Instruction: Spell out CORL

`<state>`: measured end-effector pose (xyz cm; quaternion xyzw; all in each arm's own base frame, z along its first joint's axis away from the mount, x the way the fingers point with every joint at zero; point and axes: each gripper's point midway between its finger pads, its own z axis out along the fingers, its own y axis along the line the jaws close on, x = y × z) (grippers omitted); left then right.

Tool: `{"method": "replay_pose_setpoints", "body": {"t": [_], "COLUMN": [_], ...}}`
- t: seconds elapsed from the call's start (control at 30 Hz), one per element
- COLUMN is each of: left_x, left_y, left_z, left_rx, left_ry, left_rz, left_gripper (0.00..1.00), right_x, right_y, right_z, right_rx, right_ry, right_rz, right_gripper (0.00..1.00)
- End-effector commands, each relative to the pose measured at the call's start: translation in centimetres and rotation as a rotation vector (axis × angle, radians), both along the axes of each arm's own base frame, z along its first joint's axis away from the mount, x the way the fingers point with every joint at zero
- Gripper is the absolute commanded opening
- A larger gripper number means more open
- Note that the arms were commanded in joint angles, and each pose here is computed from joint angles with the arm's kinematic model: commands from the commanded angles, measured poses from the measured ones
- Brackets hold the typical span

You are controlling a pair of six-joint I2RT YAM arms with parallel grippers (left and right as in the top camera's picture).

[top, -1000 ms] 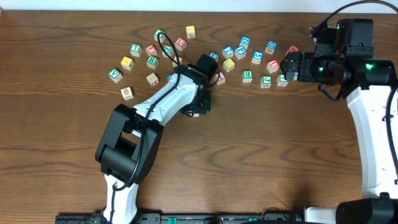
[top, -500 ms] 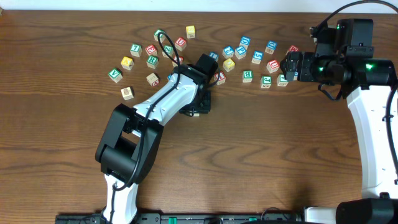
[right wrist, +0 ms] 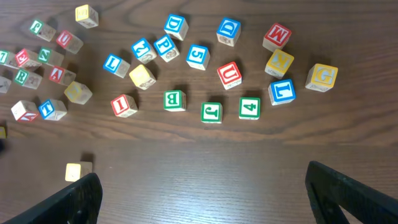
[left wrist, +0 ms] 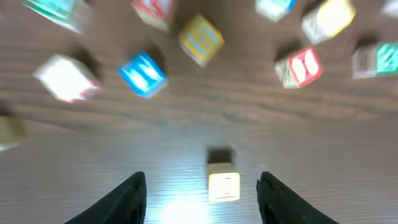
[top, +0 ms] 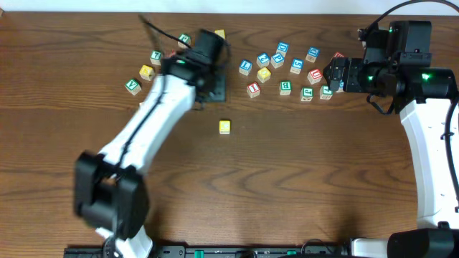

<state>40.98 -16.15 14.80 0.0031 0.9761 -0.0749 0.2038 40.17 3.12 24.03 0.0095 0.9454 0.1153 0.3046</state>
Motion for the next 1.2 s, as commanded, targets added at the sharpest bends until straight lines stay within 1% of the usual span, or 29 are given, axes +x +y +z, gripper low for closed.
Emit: {"method": "replay_pose_setpoints", "body": {"t": [0.0,0.2,0.37,0.53,0.7,0.8,0.93,1.0,1.1,1.17], "left_x": [0.8,1.0,1.1,0.9,0.8,0.8,0.8,0.8,0.8,0.7], "left_y": [3.0,8.9,13.0,14.4,14.4,14.4,14.4,14.4,14.4,14.4], "left_z": [4.1,8.3,9.5,9.3,9.3,9.2,9.2,9.2,9.2,9.1], "left_rx": [0.020,0.011,0.014,0.022,0.027,0.027,0.027,0.027,0.028,0.028], "left_ry": [-0.100,-0.196,-0.223,-0.206,-0.206,-0.206,-0.205,-0.204,-0.202,-0.199], "left_rz": [0.005,0.125,0.222,0.253,0.243,0.243,0.243,0.244,0.243,0.244], "left_gripper": [0.57,0.57,0.58,0.58,0.58,0.58,0.58,0.58,0.58,0.58], "right_x": [0.3,0.7,1.2,2.7,4.8,6.8,9.7,10.9,12.2,12.9], "right_y": [0.0,2.0,4.0,5.3,7.2,8.4,9.7,10.6,11.8,12.8], "right_z": [0.7,1.2,1.8,1.9,1.6,1.5,0.4,-1.0,-3.8,-6.1], "right_rx": [0.023,0.040,0.068,0.134,0.141,0.124,0.114,0.136,0.177,0.197], "right_ry": [-0.012,-0.036,-0.064,-0.077,-0.014,0.025,0.051,0.076,0.123,0.158], "right_rz": [-0.031,-0.005,0.000,-0.048,-0.019,-0.013,-0.061,-0.094,-0.156,-0.206], "right_gripper": [0.99,0.99,0.99,0.96,0.93,0.87,0.78,0.72,0.60,0.55]}}
